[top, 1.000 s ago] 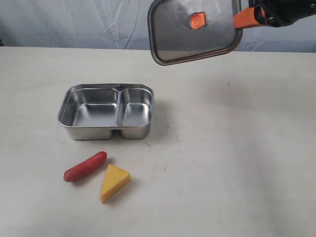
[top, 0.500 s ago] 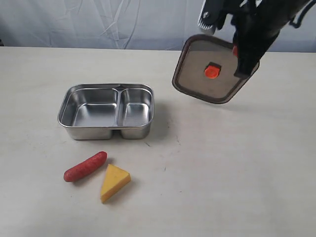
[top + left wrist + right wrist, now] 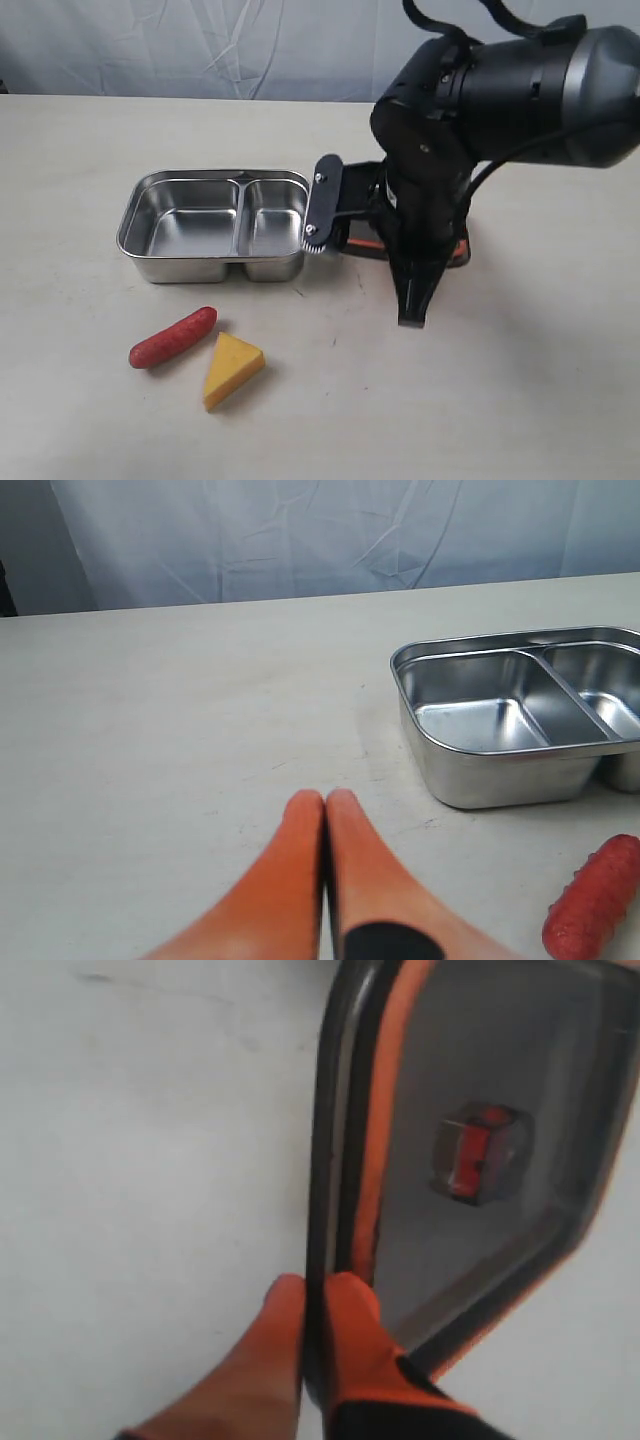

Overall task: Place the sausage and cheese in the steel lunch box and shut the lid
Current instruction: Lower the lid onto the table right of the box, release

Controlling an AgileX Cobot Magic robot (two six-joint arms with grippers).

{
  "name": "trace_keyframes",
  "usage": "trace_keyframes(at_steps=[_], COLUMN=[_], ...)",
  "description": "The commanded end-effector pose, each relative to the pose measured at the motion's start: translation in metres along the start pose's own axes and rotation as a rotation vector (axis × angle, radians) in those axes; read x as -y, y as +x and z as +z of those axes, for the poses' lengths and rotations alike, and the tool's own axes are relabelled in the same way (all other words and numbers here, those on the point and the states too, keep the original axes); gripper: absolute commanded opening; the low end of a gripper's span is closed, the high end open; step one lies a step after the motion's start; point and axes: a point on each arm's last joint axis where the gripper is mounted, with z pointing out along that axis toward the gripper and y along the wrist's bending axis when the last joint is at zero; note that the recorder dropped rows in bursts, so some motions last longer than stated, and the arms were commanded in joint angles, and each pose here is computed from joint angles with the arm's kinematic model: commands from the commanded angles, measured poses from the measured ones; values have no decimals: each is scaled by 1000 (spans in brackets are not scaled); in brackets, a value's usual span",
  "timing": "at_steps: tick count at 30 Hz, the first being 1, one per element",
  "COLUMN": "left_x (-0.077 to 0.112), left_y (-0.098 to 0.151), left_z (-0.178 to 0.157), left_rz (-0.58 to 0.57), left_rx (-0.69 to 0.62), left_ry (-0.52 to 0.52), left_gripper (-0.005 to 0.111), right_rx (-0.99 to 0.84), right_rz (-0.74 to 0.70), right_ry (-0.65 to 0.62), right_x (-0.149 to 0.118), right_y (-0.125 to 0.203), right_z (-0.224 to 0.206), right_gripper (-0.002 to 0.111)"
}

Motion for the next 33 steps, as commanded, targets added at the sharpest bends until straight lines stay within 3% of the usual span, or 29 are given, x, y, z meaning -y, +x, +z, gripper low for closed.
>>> trace_keyframes(at_steps=[1, 5, 7, 9, 12, 13, 16, 22, 33], left_x=[0, 0, 0, 0, 0, 0, 0, 0, 0], left_y=[0, 0, 0, 0, 0, 0, 0, 0, 0], left_z=[1, 1, 1, 1, 1, 1, 1, 1, 1], left_rz=[5, 5, 5, 5, 5, 5, 5, 5, 5], left_rx=[4, 4, 4, 4, 4, 4, 4, 4, 4], left_ry=[4, 4, 4, 4, 4, 4, 4, 4, 4], left_gripper=[0, 0, 0, 0, 0, 0, 0, 0, 0], right_rx=[2, 17, 27, 34, 38, 38, 42, 18, 108], right_rz=[13, 58, 75, 95, 106, 106, 111, 125, 176], right_ry=[-95, -176, -200, -227, -241, -241, -245, -287, -237], right_x=[-25, -38, -42, -45, -47, -47, -47, -51, -46], right_y=[-2, -1, -1, -1, -2, -2, -2, 0, 2], right_z=[9, 16, 18, 19, 19, 19, 19, 18, -4], right_gripper=[-1, -1, 6, 23, 58, 63, 61, 42, 42])
